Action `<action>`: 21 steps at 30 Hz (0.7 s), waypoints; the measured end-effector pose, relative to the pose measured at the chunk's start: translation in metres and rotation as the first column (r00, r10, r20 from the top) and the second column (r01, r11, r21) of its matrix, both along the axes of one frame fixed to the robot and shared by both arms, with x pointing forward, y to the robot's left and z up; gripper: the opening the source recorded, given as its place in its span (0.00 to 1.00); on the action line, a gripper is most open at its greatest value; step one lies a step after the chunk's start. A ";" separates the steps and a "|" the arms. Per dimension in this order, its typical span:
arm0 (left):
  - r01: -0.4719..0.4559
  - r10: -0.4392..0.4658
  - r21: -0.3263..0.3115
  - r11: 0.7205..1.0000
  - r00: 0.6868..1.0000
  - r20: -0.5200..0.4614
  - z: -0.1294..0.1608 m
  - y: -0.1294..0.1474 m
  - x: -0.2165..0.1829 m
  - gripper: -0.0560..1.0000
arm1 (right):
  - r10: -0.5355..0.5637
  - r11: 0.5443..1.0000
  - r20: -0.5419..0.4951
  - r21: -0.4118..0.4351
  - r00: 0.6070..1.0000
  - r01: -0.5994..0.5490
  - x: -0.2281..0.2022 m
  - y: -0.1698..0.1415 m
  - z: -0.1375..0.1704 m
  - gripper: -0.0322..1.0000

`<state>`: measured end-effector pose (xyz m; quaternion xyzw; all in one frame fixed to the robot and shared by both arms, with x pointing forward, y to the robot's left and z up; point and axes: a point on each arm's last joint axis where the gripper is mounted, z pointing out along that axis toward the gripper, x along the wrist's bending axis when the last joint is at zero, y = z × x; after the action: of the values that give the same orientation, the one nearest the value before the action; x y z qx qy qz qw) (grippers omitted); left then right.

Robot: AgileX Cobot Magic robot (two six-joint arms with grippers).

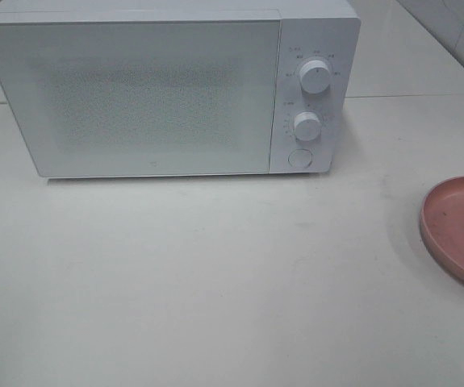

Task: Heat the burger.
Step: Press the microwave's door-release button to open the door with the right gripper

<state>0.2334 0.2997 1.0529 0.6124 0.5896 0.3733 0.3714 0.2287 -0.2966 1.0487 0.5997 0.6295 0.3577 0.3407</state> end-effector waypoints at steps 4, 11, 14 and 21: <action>0.000 0.000 0.000 1.000 1.000 0.000 0.000 0.000 0.000 0.99 | 0.000 1.000 0.009 0.000 1.000 0.000 -0.001 0.000 0.003 0.76; 0.000 0.000 0.000 1.000 1.000 0.000 0.000 0.000 0.000 0.99 | 0.000 1.000 -0.028 0.001 1.000 0.000 0.016 0.000 0.016 0.76; 0.000 0.000 0.000 1.000 1.000 0.000 0.000 0.000 0.000 0.99 | -0.001 1.000 -0.047 0.001 0.999 0.001 0.025 0.001 0.018 0.76; 0.000 0.000 0.000 1.000 1.000 0.000 0.000 0.000 0.000 0.99 | -0.002 1.000 -0.079 0.001 0.997 0.002 0.042 0.001 0.020 0.76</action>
<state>0.2334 0.2997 1.0529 0.6124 0.5896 0.3733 0.3714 0.2705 -0.2958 1.0686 0.6143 0.6417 0.3335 0.3158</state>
